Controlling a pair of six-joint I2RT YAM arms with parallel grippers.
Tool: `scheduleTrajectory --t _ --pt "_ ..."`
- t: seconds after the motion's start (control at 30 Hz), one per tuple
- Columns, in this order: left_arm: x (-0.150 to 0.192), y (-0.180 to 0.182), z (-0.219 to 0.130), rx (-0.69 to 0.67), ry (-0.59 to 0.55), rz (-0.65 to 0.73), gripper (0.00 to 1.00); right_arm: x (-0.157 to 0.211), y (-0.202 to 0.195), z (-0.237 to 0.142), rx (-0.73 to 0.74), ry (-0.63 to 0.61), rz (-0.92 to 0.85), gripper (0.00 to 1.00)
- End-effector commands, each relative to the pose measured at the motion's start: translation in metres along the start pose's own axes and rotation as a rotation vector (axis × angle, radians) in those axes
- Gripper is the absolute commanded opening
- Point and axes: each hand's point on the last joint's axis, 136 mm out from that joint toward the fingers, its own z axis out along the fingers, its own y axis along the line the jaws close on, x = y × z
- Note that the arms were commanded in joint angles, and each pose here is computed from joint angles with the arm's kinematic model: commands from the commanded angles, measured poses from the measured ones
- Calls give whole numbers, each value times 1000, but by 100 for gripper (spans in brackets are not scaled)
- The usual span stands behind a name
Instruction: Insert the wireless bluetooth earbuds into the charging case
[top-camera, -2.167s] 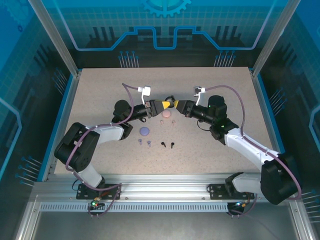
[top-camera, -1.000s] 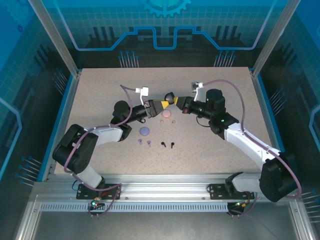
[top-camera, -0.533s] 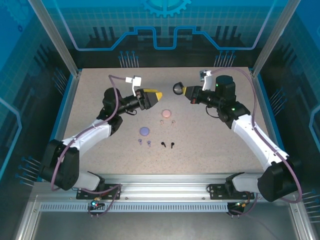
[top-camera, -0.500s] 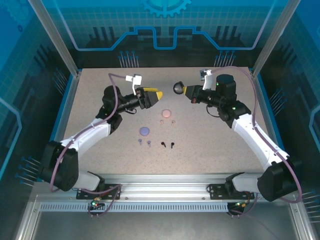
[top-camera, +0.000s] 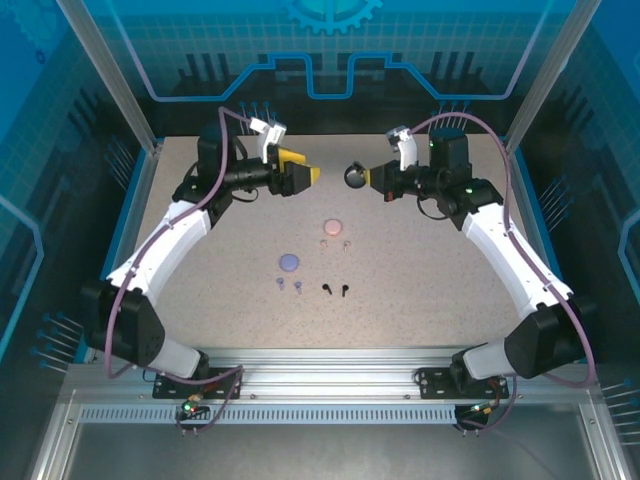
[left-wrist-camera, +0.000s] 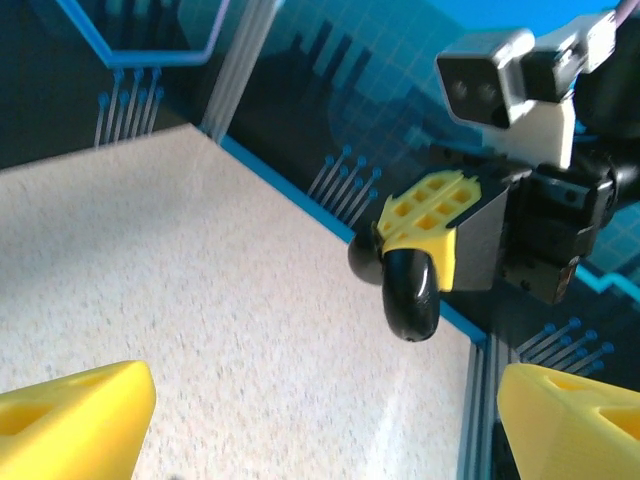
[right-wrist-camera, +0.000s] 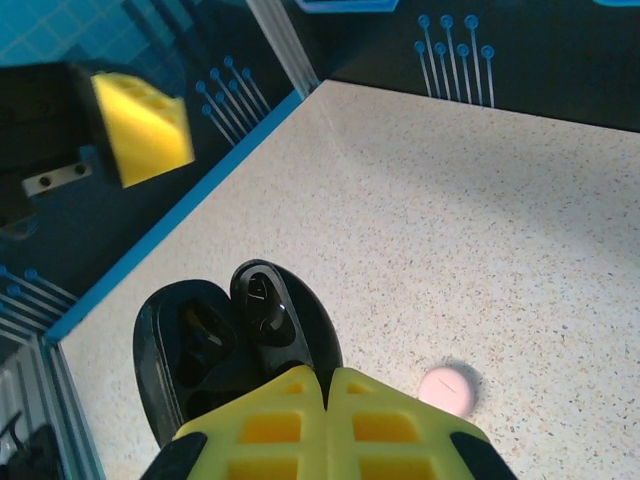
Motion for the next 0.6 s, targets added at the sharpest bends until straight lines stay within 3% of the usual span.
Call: scheduleTrajectory --t 0.0,0.57 --pt "20 -10 3 93 119 -23 90 1 7 0 -63 35 -72 0" --pt "34 -9 21 217 252 -95 78 -1 28 56 -155 134 -125 0"
